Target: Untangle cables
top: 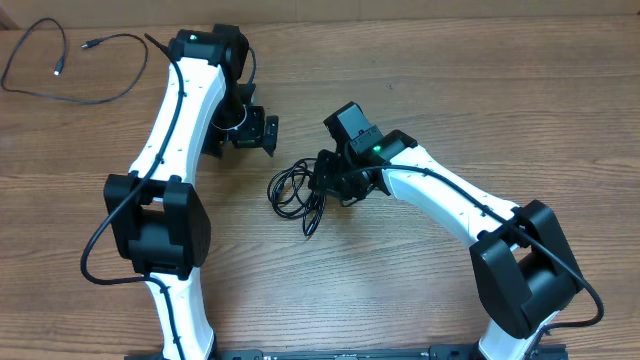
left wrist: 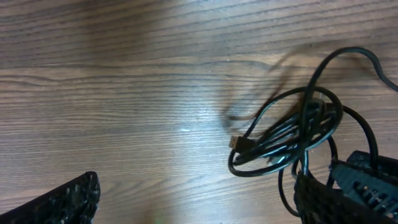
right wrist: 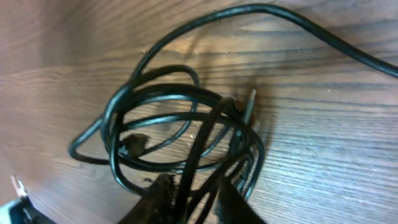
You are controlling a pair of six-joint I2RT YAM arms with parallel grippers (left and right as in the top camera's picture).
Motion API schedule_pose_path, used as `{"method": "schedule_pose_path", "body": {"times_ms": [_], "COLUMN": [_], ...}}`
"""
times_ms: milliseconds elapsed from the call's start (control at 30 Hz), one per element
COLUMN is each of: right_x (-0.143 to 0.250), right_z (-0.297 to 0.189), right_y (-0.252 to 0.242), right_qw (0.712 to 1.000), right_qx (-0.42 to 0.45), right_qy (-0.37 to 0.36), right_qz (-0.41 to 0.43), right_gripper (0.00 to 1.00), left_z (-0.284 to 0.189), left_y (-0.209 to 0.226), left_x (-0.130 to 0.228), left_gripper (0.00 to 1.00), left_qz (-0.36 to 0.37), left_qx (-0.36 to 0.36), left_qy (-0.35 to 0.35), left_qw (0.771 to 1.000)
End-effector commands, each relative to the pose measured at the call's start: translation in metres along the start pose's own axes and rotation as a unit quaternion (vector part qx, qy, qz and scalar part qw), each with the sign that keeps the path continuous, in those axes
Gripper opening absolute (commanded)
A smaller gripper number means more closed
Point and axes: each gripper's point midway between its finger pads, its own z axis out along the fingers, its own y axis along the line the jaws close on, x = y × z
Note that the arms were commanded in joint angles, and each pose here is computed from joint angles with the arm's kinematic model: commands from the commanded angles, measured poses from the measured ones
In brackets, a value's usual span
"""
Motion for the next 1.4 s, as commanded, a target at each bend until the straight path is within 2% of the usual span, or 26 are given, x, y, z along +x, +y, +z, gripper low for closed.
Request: {"method": "schedule_pose_path", "body": {"times_ms": [0,33,133,267,600,1000,1100,1267,1367], "right_x": [-0.005,-0.006,-0.009,-0.012,-0.026,-0.028,-0.024,-0.042,-0.054], "right_z": [0.001,0.001,-0.002,-0.017,-0.109,-0.201,-0.220,-0.243,-0.254], "right_y": [-0.003,-0.004,-0.001,0.021,0.086,0.137,0.138,0.105,0.079], "right_qw": [1.000,1.000,1.000,0.998,0.982,0.957,0.950,0.955,0.957], "right_qx": [0.002,0.002,-0.002,-0.041,-0.092,-0.164,-0.170,-0.097,-0.052], "right_qy": [-0.007,-0.008,-0.009,0.001,-0.057,-0.137,-0.154,-0.218,-0.244], "right_qz": [0.004,0.004,0.004,-0.040,-0.153,-0.197,-0.210,-0.178,-0.149], "right_gripper": [0.10,0.04,0.04,0.04,0.04,0.04,0.04,0.04,0.04], "left_z": [0.001,0.001,0.001,-0.002,-0.008,-0.006,-0.003,0.004,0.004], "left_y": [-0.004,-0.006,-0.015,-0.035,-0.065,-0.077,-0.069,-0.033,-0.023], "left_x": [0.002,0.002,0.003,0.007,0.013,0.013,0.008,0.000,-0.002], "left_gripper": [1.00,1.00,0.99,1.00,1.00,1.00,0.92,0.91,0.92], "left_qz": [-0.001,-0.001,0.015,0.060,0.106,0.126,0.113,0.036,0.018], "left_qx": [0.013,0.017,0.044,0.104,0.180,0.172,0.149,0.045,0.016], "left_qy": [0.003,0.004,0.007,0.012,0.015,0.008,0.003,-0.005,-0.009], "left_qw": [1.000,1.000,0.999,0.993,0.978,0.977,0.982,0.998,1.000]}}
